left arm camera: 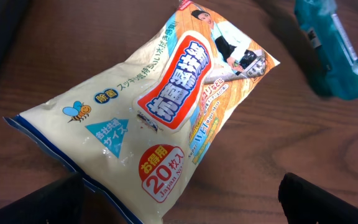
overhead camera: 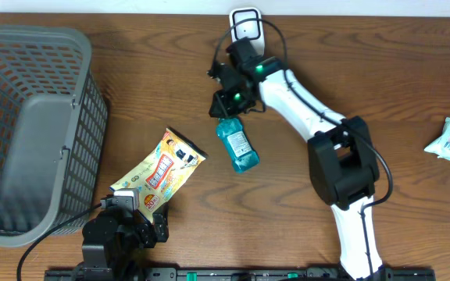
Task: Scan the item barcode
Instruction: 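Lower the Listerine bottle onto the table and open the right gripper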
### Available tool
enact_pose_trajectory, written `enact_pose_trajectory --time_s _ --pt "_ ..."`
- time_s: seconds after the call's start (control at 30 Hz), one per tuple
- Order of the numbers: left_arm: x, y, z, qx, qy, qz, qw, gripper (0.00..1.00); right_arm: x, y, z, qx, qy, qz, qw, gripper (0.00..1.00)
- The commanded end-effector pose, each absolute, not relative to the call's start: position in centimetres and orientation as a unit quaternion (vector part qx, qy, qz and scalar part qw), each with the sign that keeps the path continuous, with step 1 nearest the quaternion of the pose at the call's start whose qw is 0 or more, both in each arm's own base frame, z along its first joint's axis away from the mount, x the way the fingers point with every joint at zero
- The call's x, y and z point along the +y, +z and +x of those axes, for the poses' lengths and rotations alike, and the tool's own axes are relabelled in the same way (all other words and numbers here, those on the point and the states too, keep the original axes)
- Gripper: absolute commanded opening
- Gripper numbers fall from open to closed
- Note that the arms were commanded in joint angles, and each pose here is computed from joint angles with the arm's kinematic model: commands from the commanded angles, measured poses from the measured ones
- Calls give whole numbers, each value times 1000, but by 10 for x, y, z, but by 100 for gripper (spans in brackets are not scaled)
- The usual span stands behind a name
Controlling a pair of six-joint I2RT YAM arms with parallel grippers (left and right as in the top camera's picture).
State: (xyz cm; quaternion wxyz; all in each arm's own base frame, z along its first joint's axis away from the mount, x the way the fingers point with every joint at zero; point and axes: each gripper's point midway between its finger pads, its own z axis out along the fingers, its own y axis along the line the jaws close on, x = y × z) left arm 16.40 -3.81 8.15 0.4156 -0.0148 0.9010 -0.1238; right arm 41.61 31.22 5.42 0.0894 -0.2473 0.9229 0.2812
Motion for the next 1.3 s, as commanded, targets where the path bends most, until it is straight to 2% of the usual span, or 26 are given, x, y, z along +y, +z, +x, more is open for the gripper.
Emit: enact_pose_trajectory --time_s 0.0,0.2,0.3,0.43,0.77,0.93,1.27 --pt "-36 75 160 908 -118 -18 402 99 321 67 404 897 348 -263 70 12" --pt "-36 75 160 908 -118 -18 402 99 330 65 381 866 400 -297 49 11" --pt "-36 75 160 908 -118 -18 402 99 333 57 369 851 423 -309 41 15" --pt "-36 75 160 908 -118 -18 402 99 330 44 366 852 422 -307 42 19" --pt "-36 75 160 908 -118 -18 402 99 330 41 367 848 429 -309 44 19" --pt "-36 75 160 908 -118 -18 402 100 337 39 358 822 487 -296 16 21" --pt "-36 75 160 908 -118 -18 402 99 314 -10 377 847 488 -210 -20 22"
